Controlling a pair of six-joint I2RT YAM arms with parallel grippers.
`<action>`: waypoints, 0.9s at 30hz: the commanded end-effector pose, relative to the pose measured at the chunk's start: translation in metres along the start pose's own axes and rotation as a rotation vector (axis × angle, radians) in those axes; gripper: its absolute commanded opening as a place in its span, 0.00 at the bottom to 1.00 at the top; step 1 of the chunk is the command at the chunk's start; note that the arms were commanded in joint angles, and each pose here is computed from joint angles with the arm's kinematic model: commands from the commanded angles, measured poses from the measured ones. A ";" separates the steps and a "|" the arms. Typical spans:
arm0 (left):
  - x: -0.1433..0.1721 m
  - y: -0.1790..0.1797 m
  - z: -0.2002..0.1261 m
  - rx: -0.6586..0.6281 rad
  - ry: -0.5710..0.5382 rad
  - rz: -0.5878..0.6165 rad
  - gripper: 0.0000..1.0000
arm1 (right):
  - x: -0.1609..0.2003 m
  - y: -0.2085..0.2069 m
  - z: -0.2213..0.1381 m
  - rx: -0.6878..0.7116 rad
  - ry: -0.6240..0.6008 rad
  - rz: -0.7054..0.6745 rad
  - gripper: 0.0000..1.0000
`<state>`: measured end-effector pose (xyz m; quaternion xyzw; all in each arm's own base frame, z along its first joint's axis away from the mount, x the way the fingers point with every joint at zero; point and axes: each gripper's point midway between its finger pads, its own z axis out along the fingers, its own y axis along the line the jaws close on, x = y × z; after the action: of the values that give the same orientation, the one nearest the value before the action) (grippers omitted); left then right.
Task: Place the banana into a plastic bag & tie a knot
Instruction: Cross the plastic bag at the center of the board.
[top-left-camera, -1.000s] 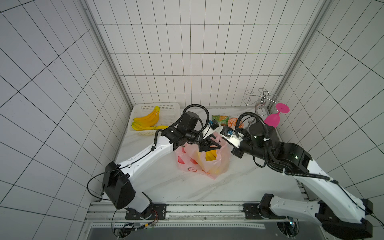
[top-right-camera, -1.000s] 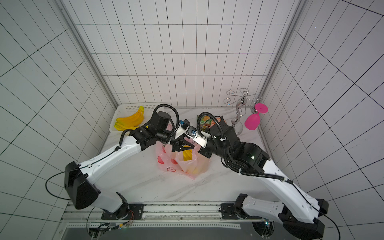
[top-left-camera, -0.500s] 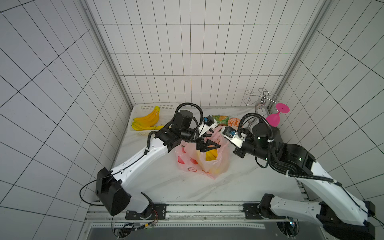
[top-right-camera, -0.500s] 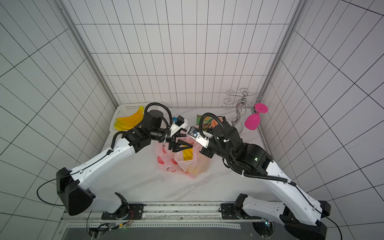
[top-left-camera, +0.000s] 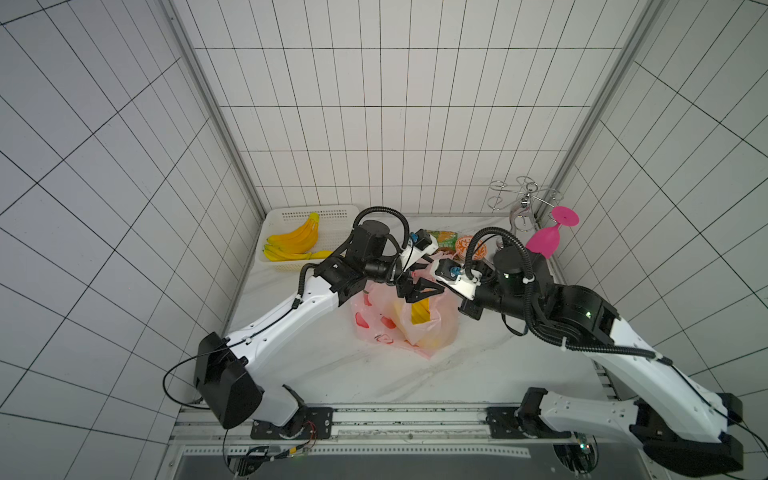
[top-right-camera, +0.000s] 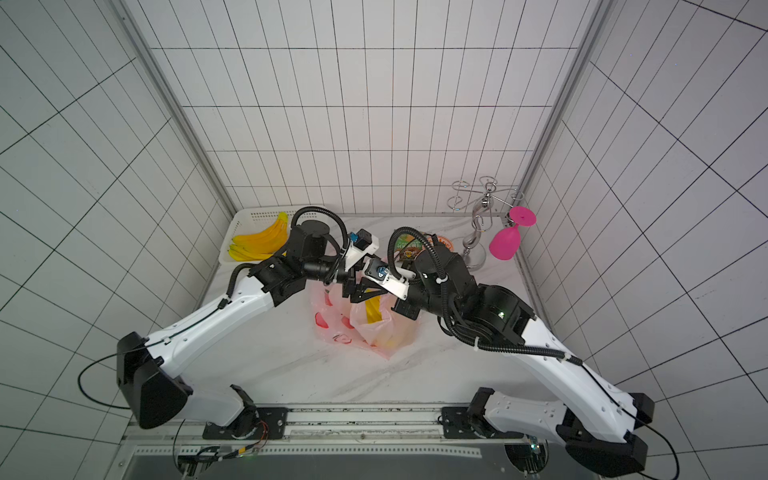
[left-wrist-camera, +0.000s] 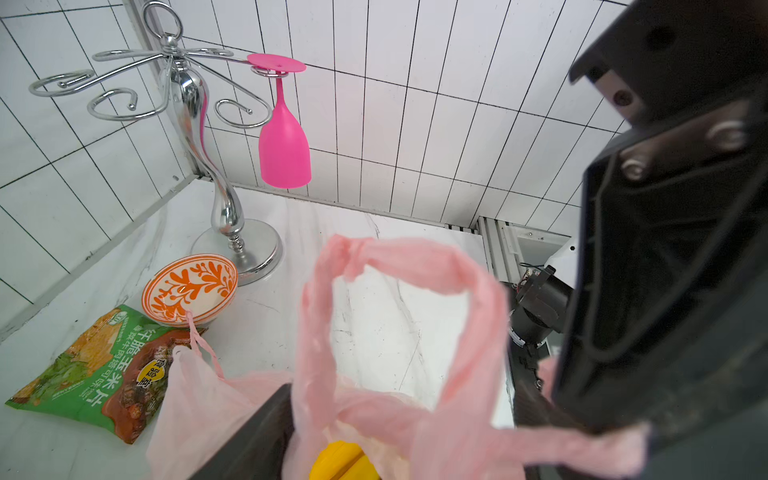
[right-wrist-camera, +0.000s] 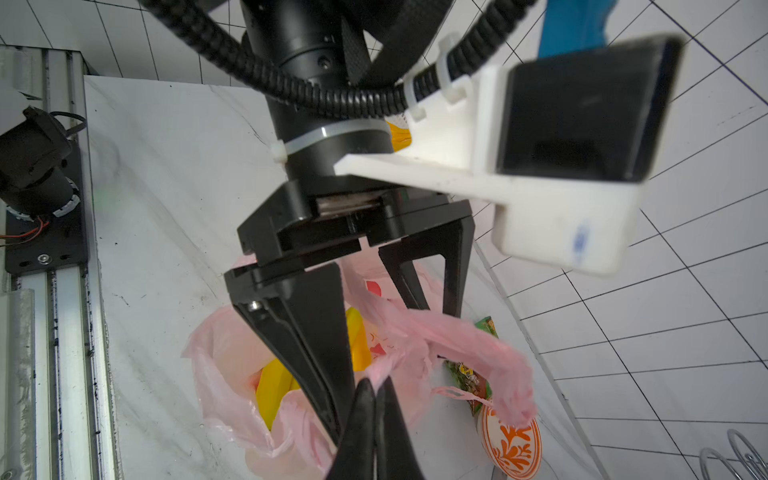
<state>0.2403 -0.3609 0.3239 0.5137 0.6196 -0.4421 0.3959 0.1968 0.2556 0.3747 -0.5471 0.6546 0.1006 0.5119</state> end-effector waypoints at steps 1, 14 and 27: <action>0.008 -0.005 0.010 0.031 0.032 0.018 0.79 | -0.016 0.003 -0.010 -0.010 -0.076 -0.028 0.00; 0.011 -0.020 0.007 0.108 0.044 0.026 0.65 | 0.003 -0.021 -0.001 0.141 0.011 -0.034 0.00; -0.001 -0.016 -0.008 0.111 -0.022 0.014 0.68 | 0.012 -0.021 0.002 0.155 0.042 -0.053 0.00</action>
<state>0.2305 -0.3573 0.3153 0.5279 0.6107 -0.4659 0.3623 0.2169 0.2392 0.3850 -0.5150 0.6604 0.0302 0.5457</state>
